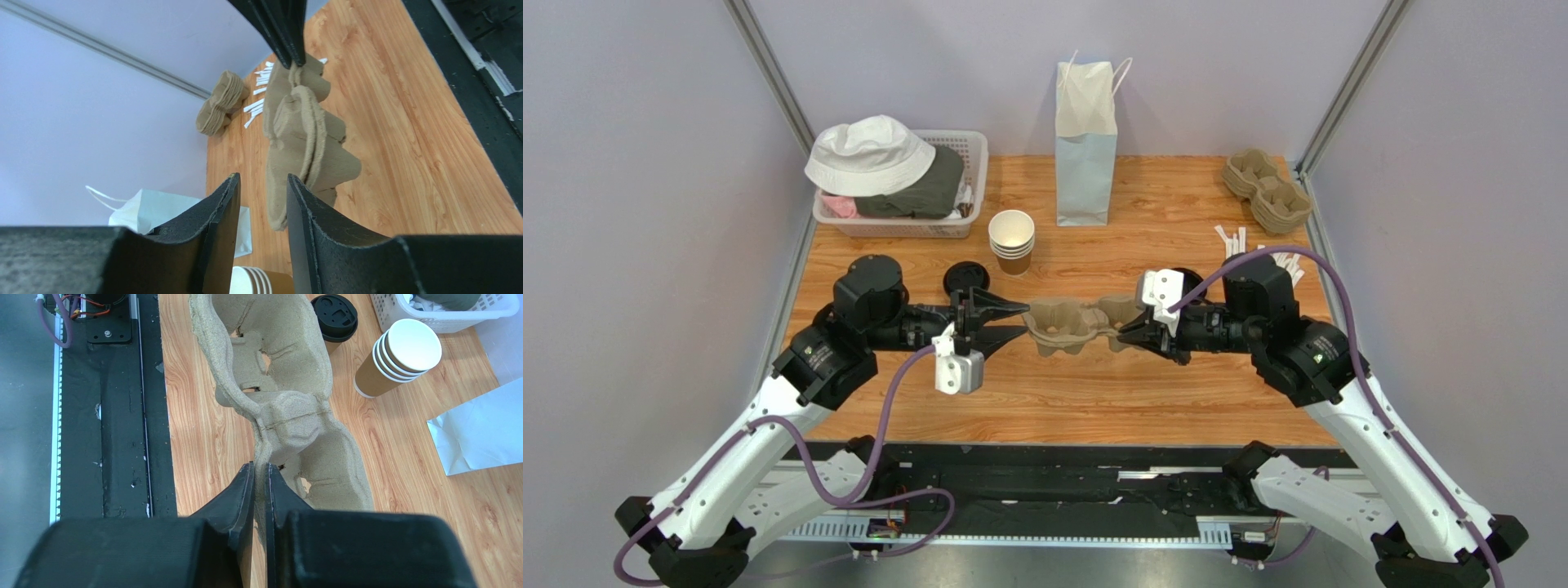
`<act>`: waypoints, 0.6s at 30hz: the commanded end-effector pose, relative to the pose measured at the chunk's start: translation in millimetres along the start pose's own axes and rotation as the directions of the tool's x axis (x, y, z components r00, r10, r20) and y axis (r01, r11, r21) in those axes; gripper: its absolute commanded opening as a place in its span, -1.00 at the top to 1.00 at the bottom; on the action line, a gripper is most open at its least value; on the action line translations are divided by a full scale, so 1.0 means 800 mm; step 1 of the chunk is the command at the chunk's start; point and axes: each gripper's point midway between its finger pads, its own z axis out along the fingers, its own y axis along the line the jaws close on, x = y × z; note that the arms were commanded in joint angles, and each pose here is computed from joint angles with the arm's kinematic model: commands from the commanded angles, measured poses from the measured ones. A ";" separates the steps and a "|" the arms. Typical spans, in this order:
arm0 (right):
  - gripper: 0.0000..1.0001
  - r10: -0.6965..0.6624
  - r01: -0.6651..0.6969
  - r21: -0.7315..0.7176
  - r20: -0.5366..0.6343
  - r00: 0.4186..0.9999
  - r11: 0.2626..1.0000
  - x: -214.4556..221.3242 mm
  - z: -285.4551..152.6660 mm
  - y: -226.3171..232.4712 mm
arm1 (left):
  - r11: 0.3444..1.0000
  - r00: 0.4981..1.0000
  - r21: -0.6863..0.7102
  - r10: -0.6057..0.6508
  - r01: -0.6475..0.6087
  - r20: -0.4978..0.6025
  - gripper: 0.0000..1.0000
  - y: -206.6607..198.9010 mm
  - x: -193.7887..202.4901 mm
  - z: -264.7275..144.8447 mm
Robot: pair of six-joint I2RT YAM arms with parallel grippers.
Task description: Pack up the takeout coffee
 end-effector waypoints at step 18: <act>1.00 -0.067 0.068 -0.010 0.021 0.998 0.998 -0.020 -0.008 0.007 | 0.987 0.998 0.147 0.057 -0.062 0.038 0.28 -0.042 -0.011 0.013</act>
